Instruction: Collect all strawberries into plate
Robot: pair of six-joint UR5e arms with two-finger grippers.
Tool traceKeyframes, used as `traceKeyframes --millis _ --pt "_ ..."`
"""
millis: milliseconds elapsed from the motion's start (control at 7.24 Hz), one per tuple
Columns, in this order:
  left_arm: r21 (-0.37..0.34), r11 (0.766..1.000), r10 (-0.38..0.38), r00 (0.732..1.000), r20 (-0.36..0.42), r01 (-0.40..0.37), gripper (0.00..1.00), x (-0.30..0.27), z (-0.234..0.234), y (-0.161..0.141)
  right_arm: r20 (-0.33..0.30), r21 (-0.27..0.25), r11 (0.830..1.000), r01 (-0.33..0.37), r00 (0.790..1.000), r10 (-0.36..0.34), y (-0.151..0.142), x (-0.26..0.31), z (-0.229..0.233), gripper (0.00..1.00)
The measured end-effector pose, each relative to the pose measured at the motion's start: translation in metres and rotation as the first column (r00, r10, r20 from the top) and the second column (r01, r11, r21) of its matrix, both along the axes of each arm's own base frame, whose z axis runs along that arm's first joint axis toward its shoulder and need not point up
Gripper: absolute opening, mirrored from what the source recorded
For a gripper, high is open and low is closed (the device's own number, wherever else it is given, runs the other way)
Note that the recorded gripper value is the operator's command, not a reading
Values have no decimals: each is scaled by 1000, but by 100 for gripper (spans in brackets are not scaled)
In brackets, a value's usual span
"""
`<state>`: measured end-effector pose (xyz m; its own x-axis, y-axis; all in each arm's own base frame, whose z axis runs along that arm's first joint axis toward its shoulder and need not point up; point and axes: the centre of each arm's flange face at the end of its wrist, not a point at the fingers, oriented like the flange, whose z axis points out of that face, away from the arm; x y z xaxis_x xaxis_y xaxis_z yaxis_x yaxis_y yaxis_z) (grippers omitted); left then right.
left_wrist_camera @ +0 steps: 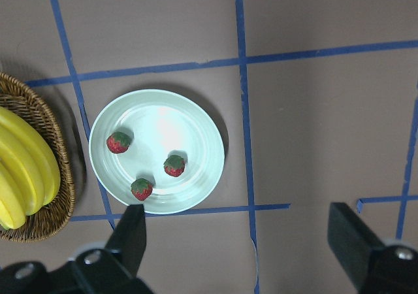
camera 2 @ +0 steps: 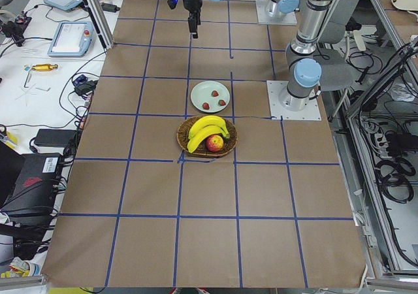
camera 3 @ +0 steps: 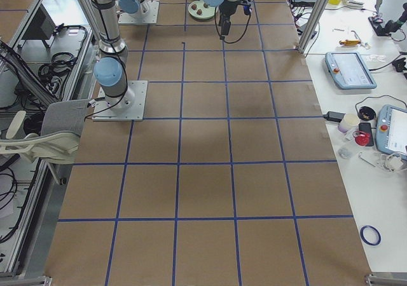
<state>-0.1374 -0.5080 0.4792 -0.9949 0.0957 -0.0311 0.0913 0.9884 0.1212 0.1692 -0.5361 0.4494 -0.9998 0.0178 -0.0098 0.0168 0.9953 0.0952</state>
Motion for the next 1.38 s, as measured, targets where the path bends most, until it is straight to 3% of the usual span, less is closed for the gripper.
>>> traceKeyframes --millis 414,1380 --pt "5 1000 -19 1000 -15 19 100 -17 -8 1 -10 -47 999 6 1000 -7 4 4 14 100" --pt "-30 999 -21 1000 -11 21 100 -18 -24 -1 -14 -2 1000 -14 1000 14 24 7 25 100"
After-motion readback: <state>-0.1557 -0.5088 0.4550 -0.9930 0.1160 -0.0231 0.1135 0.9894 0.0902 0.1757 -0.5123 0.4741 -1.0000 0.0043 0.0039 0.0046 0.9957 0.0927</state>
